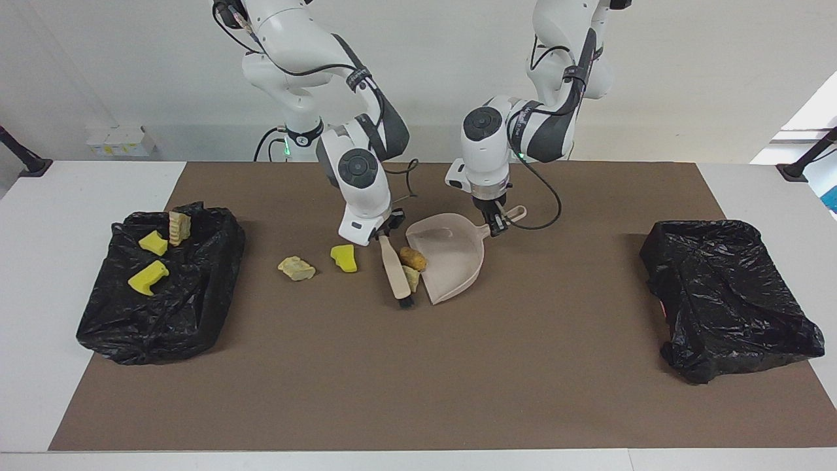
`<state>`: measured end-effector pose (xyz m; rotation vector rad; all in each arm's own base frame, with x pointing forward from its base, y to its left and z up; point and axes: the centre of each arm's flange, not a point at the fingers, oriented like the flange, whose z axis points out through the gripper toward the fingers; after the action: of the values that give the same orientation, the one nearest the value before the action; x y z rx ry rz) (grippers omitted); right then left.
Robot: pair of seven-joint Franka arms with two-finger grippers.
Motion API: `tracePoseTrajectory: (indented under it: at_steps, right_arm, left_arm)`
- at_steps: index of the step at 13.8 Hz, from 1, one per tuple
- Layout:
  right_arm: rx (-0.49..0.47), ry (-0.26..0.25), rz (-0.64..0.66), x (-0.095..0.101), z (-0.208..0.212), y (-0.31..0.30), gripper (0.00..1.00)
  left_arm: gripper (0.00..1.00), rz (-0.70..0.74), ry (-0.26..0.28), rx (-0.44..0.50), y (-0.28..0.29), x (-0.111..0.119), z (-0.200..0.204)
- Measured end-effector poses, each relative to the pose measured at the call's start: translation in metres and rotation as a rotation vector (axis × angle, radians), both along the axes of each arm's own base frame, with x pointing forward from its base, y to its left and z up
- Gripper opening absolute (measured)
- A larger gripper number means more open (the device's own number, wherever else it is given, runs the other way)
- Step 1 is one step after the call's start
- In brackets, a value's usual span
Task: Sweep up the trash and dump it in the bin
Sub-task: 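Sweep the debris with the right gripper's brush toward the held dustpan, then lift the brush with the right gripper back toward the remaining debris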
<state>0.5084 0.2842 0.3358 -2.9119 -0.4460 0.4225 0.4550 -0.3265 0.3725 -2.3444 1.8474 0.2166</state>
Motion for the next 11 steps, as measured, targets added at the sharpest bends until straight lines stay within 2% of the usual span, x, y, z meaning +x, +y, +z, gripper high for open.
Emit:
tracePoseTrajectory:
  at_steps: [2, 5, 8, 11]
  right_arm:
    - [0.077, 0.016, -0.031, -0.008, 0.007, 0.023, 0.26]
    - [0.089, 0.022, -0.051, -0.003, 0.019, 0.017, 0.26]
    - [0.053, 0.063, -0.104, 0.014, 0.045, -0.033, 0.26]
    - [-0.014, 0.077, -0.168, 0.029, 0.077, -0.105, 0.26]
  left_arm:
    - [0.31, 0.003, 0.001, 0.001, 0.001, -0.001, -0.001]
    - [0.31, 0.004, 0.001, 0.001, 0.001, -0.001, -0.001]
    - [0.31, 0.004, 0.000, 0.001, 0.001, -0.001, -0.001]
    - [0.31, 0.004, 0.000, 0.000, 0.001, -0.001, -0.001]
